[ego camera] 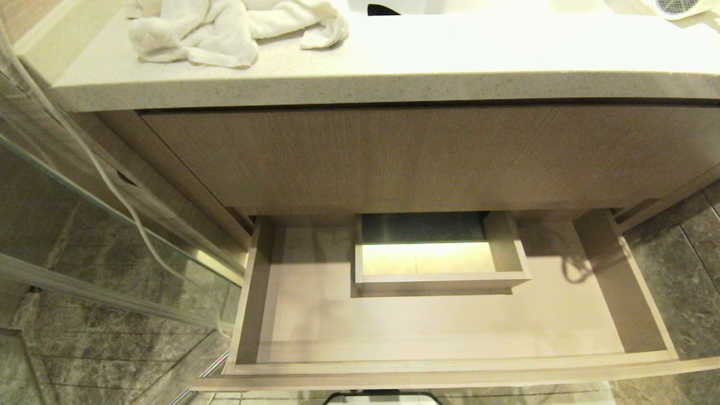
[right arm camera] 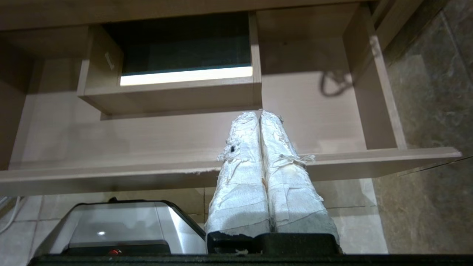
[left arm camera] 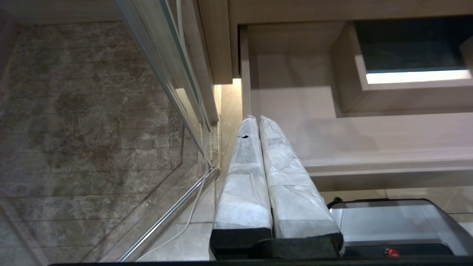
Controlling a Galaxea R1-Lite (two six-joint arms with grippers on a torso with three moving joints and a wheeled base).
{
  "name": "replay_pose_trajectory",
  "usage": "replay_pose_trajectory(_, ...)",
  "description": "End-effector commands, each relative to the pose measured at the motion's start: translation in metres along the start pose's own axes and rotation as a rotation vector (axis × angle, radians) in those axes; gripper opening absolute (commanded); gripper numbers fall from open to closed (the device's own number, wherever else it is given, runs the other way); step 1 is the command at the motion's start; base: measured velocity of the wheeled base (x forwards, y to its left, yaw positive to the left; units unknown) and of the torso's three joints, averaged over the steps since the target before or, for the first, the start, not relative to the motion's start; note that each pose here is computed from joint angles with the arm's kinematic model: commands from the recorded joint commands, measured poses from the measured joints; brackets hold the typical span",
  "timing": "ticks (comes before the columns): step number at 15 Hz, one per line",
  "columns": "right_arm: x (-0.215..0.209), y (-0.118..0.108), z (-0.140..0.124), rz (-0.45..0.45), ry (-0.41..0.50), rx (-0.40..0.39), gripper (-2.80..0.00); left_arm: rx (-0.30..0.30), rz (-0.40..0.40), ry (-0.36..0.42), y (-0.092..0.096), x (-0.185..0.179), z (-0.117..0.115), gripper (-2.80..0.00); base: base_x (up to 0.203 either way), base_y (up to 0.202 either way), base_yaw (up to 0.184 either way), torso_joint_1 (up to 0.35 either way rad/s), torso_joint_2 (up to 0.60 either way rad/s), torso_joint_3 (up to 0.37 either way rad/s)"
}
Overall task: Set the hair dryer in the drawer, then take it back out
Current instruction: Pick up the hairdryer
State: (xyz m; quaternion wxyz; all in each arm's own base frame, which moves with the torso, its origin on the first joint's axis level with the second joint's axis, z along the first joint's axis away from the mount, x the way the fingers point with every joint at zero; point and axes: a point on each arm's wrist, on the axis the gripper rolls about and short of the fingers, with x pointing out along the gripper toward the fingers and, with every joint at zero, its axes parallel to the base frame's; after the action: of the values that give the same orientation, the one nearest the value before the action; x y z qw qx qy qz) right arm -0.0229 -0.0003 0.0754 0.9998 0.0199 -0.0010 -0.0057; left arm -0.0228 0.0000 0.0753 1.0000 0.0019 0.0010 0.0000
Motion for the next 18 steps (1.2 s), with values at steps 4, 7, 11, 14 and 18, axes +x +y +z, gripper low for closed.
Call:
replay_pose_trajectory(4, 0.0000, 0.0000, 0.0000, 0.001, 0.000, 0.000, -2.80, -0.001, 0.000, 0.000, 0.0000, 0.0000, 0.0000, -2.80, 0.000, 0.000, 0.000, 0.298, -0.51, -0.242)
replay_pose_trajectory(7, 0.0000, 0.0000, 0.0000, 0.001, 0.000, 0.000, -2.80, 0.001, 0.000, 0.000, 0.0000, 0.0000, 0.0000, -2.80, 0.000, 0.000, 0.000, 0.288, -0.54, -0.258)
replay_pose_trajectory(11, 0.0000, 0.0000, 0.0000, 0.001, 0.000, 0.000, -2.80, 0.001, 0.000, 0.001, 0.0000, 0.0001, -0.0003, -2.80, 0.000, 0.000, 0.000, 0.295, -0.57, -0.276)
replay_pose_trajectory(14, 0.0000, 0.0000, 0.0000, 0.001, 0.000, 0.000, -2.80, 0.001, 0.000, 0.000, 0.0000, 0.0000, 0.0000, -2.80, 0.000, 0.000, 0.000, 0.316, -0.61, -0.294)
replay_pose_trajectory(18, -0.0001, 0.0000, 0.0000, 0.002, -0.001, 0.000, -2.80, 0.001, 0.000, 0.000, 0.0000, 0.0000, 0.0000, -2.80, 0.000, 0.000, 0.000, 0.230, -0.44, -0.218)
